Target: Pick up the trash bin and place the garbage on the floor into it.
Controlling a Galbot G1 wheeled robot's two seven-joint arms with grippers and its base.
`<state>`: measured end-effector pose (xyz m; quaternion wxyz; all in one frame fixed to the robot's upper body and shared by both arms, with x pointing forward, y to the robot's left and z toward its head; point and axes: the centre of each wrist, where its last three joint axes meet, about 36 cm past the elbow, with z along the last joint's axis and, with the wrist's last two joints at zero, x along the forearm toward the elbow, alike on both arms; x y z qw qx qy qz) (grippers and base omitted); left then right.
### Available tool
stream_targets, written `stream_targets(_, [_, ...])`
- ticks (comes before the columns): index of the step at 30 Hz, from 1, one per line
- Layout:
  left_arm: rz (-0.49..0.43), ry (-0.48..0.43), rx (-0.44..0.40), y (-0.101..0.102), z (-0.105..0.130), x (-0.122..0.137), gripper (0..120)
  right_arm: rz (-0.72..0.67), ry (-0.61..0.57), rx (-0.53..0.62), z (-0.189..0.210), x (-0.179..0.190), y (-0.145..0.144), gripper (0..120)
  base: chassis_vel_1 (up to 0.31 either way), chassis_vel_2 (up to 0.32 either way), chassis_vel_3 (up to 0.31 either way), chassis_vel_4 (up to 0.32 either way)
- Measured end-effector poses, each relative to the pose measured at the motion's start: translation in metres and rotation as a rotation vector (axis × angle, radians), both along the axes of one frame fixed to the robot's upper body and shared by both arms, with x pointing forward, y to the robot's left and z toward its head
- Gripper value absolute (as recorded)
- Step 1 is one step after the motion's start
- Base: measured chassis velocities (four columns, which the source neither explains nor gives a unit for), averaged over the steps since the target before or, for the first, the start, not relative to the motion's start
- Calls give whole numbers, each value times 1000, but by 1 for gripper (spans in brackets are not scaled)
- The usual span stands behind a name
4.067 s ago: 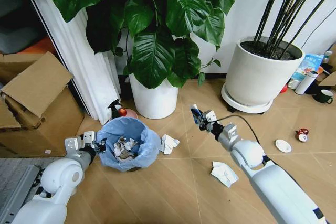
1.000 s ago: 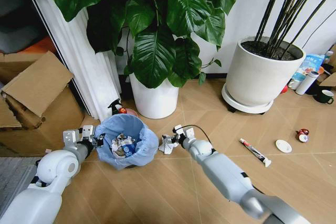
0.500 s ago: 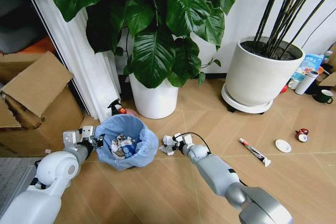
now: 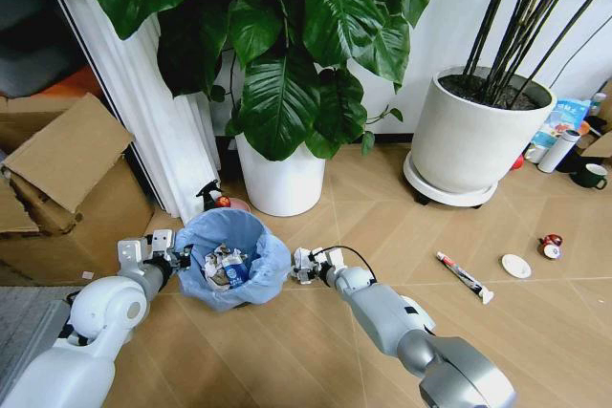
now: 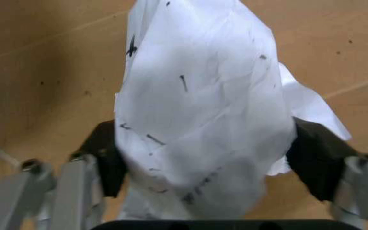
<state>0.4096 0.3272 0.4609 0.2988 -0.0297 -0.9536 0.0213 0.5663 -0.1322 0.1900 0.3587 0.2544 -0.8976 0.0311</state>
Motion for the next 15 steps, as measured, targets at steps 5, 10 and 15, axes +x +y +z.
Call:
stream_targets(5, [0, -2, 2, 0, 1, 0, 0, -5, -1, 3, -1, -2, -3, 54, 0, 0, 0, 0])
stream_targets(10, [-2, -3, 2, 0, 2, -1, 0, -8, -5, 5, 0, -2, -2, 39, 0, 0, 0, 0])
stream_targets(15, [-4, -3, 1, -1, 2, -1, 0, -19, -10, 0, 0, -4, -11, 16, 0, 0, 0, 0])
